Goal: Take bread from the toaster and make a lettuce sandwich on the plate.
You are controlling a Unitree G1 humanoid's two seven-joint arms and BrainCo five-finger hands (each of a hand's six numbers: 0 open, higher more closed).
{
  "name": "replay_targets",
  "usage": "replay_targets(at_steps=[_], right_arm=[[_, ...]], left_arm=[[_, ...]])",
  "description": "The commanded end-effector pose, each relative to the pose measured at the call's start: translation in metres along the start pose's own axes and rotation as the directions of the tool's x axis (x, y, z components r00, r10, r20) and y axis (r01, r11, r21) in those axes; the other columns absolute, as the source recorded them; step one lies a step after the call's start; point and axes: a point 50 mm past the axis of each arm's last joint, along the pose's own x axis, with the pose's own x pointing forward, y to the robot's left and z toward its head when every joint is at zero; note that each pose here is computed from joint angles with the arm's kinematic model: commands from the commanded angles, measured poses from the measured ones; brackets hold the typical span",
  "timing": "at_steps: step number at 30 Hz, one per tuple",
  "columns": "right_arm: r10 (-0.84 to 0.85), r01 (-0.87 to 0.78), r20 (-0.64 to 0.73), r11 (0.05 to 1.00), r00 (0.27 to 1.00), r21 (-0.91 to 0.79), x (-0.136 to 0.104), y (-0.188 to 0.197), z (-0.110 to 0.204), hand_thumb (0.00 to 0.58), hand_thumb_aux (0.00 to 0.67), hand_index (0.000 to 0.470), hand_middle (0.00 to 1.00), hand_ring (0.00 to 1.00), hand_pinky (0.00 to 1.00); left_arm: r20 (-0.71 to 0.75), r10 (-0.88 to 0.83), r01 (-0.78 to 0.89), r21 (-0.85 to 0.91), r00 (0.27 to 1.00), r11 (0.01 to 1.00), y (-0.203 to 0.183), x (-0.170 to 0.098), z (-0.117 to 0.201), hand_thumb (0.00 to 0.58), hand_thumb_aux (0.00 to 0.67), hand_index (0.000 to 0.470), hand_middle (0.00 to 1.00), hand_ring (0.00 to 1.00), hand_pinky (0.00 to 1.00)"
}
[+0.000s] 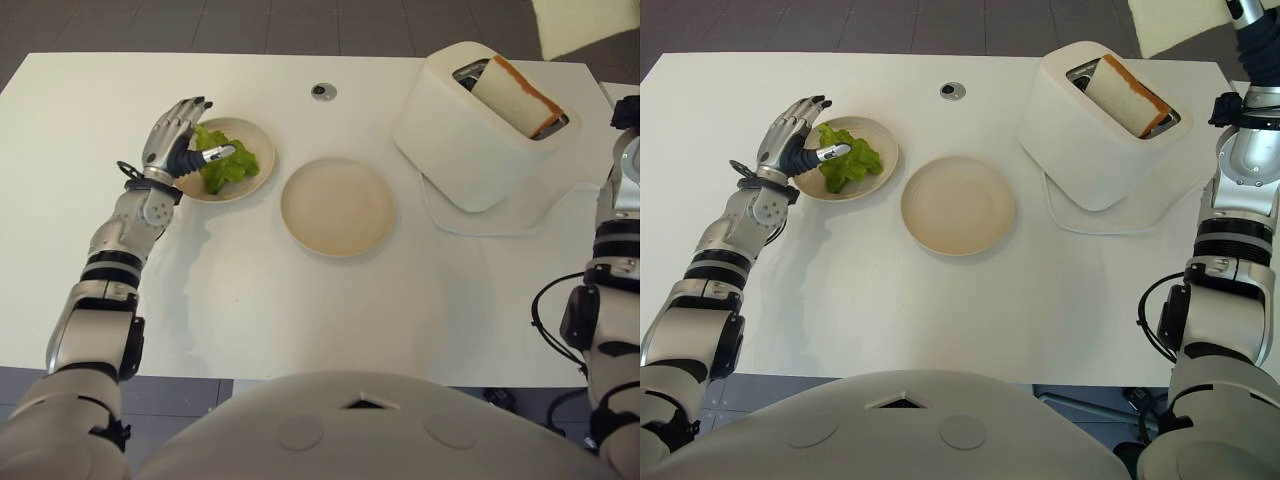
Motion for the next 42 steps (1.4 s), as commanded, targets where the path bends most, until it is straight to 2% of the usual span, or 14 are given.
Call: replay_targets(at_steps=[1, 3, 8, 11, 16, 23, 24, 25, 26, 27, 28, 29, 35, 42], right_arm=[[0.112, -0.118, 0.045, 0.977, 0.993, 0.179, -0.004, 0.025, 0.01, 0.58, 0.67, 0.47, 1.0, 1.0, 1.0], [0.209, -0.216, 0.055, 0.947, 0.976, 0.239, -0.009, 0.042, 0.012, 0.58, 0.67, 0.47, 1.0, 1.0, 1.0], [0.554, -0.524, 0.008, 0.783, 0.833, 0.336, -0.043, 0.099, 0.004, 0.58, 0.67, 0.47, 1.0, 1.0, 1.0], [0.732, -0.67, -0.037, 0.642, 0.68, 0.373, -0.071, 0.132, -0.003, 0.58, 0.67, 0.47, 1.0, 1.0, 1.0], [0.914, -0.803, -0.091, 0.392, 0.395, 0.449, -0.122, 0.167, -0.015, 0.58, 0.67, 0.47, 1.0, 1.0, 1.0], [0.947, -0.844, -0.185, 0.319, 0.264, 0.431, -0.143, 0.181, -0.028, 0.58, 0.652, 0.457, 1.0, 1.0, 1.0], [0.945, -0.849, -0.195, 0.321, 0.261, 0.42, -0.143, 0.181, -0.029, 0.577, 0.623, 0.437, 1.0, 1.0, 1.0], [0.943, -0.854, -0.202, 0.326, 0.264, 0.405, -0.143, 0.181, -0.03, 0.541, 0.497, 0.348, 1.0, 1.0, 1.0], [0.936, -0.854, -0.207, 0.346, 0.285, 0.388, -0.14, 0.181, -0.03, 0.036, 0.021, 0.015, 0.92, 0.92, 0.92], [0.927, -0.849, -0.206, 0.372, 0.315, 0.375, -0.136, 0.181, -0.03, 0.0, 0.0, 0.0, 0.73, 0.73, 0.73], [0.918, -0.845, -0.199, 0.393, 0.342, 0.362, -0.132, 0.181, -0.029, 0.0, 0.0, 0.0, 0.68, 0.68, 0.68], [0.904, -0.834, -0.189, 0.427, 0.384, 0.349, -0.126, 0.181, -0.027, 0.0, 0.0, 0.0, 0.43, 0.43, 0.43], [0.794, -0.743, -0.139, 0.604, 0.591, 0.288, -0.096, 0.172, -0.02, 0.0, 0.0, 0.0, 0.03, 0.03, 0.03], [0.566, -0.547, -0.178, 0.824, 0.805, 0.146, -0.059, 0.145, -0.025, 0.0, 0.0, 0.0, 0.0, 0.0, 0.0]], left_arm=[[-0.031, -0.071, 0.073, 0.086, 0.997, 0.994, -0.011, -0.003, -0.005, 0.258, 0.171, 0.12, 0.0, 0.0, 0.0], [-0.042, -0.117, 0.121, 0.105, 0.992, 0.987, -0.019, -0.003, -0.006, 0.438, 0.339, 0.238, 0.0, 0.0, 0.0], [-0.016, -0.219, 0.22, 0.118, 0.976, 0.968, -0.034, -0.008, -0.002, 0.535, 0.483, 0.339, 0.0, 0.0, 0.0], [0.015, -0.243, 0.24, 0.108, 0.97, 0.965, -0.039, -0.009, 0.003, 0.58, 0.67, 0.47, 0.0, 0.0, 0.0], [0.083, -0.233, 0.227, 0.067, 0.969, 0.971, -0.04, -0.008, 0.013, 0.58, 0.67, 0.47, 0.0, 0.0, 0.0], [0.182, -0.054, 0.065, -0.052, 0.982, 0.997, -0.016, -0.001, 0.026, 0.58, 0.67, 0.47, 0.0, 0.0, 0.0], [0.201, -0.028, 0.045, -0.08, 0.979, 0.996, -0.013, 0.0, 0.029, 0.58, 0.67, 0.47, 0.0, 0.0, 0.0], [0.225, -0.002, 0.028, -0.114, 0.974, 0.993, -0.009, -0.001, 0.033, 0.58, 0.67, 0.47, 0.0, 0.0, 0.0], [0.248, 0.02, 0.016, -0.144, 0.969, 0.989, -0.006, -0.001, 0.037, 0.58, 0.67, 0.47, 0.0, 0.0, 0.0], [0.271, 0.039, 0.008, -0.172, 0.962, 0.985, -0.004, -0.001, 0.041, 0.58, 0.67, 0.47, 0.0, 0.0, 0.0], [0.29, 0.051, 0.005, -0.19, 0.956, 0.982, -0.002, -0.002, 0.045, 0.58, 0.67, 0.47, 0.0, 0.0, 0.0], [0.309, 0.061, 0.004, -0.205, 0.949, 0.979, -0.001, -0.002, 0.048, 0.58, 0.67, 0.47, 0.0, 0.0, 0.0], [0.405, 0.064, 0.054, -0.273, 0.912, 0.96, -0.004, -0.007, 0.068, 0.58, 0.67, 0.47, 0.0, 0.0, 0.0], [0.511, 0.028, 0.153, -0.308, 0.859, 0.939, -0.023, -0.008, 0.103, 0.58, 0.67, 0.47, 0.0, 0.0, 0.0]])
